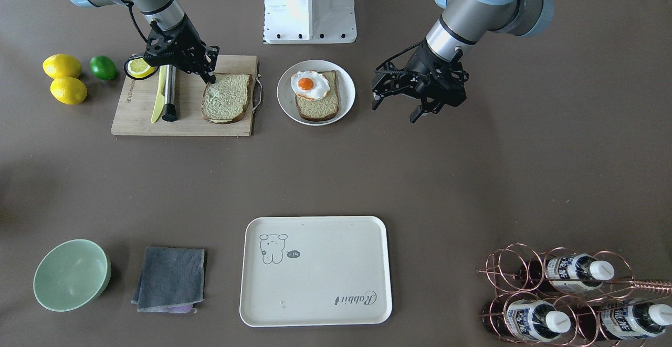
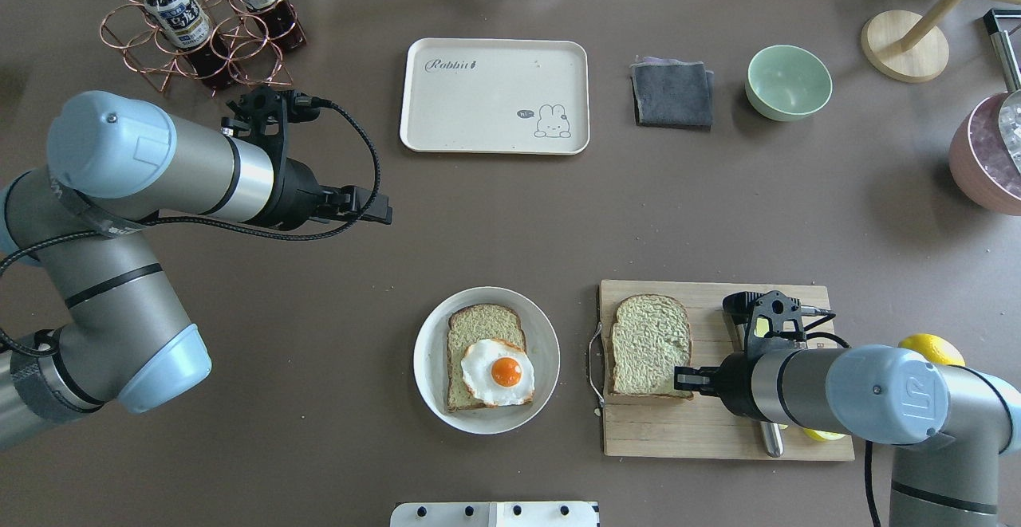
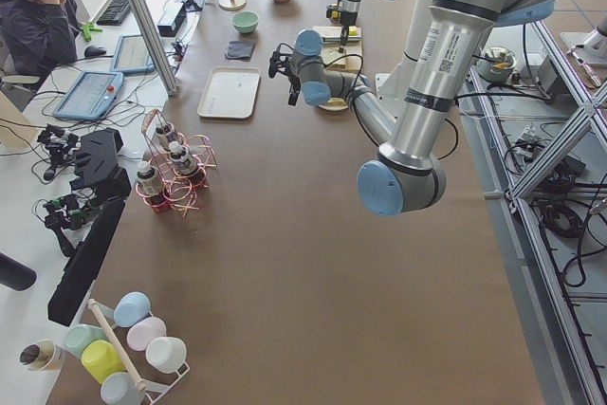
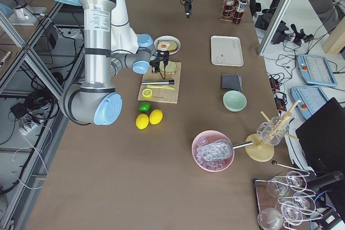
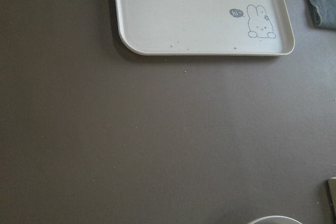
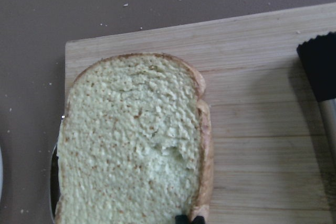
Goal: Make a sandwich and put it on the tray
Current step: 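Lower the right gripper and grasp the bread slice's edge, then lift the bread slice and flip it onto the egg on the plate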
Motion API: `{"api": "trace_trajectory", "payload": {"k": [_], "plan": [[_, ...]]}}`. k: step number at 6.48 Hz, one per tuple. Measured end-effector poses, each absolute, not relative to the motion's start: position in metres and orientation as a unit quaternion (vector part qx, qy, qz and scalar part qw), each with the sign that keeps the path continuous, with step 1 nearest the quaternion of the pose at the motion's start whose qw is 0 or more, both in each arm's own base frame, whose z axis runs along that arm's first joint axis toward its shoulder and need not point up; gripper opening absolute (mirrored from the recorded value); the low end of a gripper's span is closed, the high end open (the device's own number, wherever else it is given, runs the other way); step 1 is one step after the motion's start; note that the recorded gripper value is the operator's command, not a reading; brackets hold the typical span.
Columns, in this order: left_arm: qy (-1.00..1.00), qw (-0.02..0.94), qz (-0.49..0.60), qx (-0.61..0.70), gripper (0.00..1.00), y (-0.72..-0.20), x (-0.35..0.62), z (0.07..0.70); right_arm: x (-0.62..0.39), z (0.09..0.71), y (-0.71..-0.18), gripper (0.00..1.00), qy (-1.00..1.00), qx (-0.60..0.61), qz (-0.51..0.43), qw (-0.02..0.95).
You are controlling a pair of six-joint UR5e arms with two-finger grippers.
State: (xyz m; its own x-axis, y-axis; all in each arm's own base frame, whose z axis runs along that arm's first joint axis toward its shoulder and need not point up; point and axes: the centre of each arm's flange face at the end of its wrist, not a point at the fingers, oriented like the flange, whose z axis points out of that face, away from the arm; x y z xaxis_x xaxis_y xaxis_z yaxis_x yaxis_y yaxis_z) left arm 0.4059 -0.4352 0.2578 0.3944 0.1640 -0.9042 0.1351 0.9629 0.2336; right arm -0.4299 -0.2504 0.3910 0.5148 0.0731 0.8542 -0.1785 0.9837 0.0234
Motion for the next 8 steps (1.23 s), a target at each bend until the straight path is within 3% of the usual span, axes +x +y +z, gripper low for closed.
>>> {"api": "trace_trajectory", "payload": {"k": [5, 8], "plan": [[0.552, 0.823, 0.01, 0.136, 0.98, -0.435, 0.403, 0.257, -0.398, 0.337, -0.269, 0.0, -0.533, 0.055, 0.085, 0.84], [0.55, 0.824, 0.008, 0.135, 0.98, -0.437, 0.402, 0.26, -0.442, 0.261, -0.273, 0.0, -0.546, 0.062, 0.08, 0.832]]}}
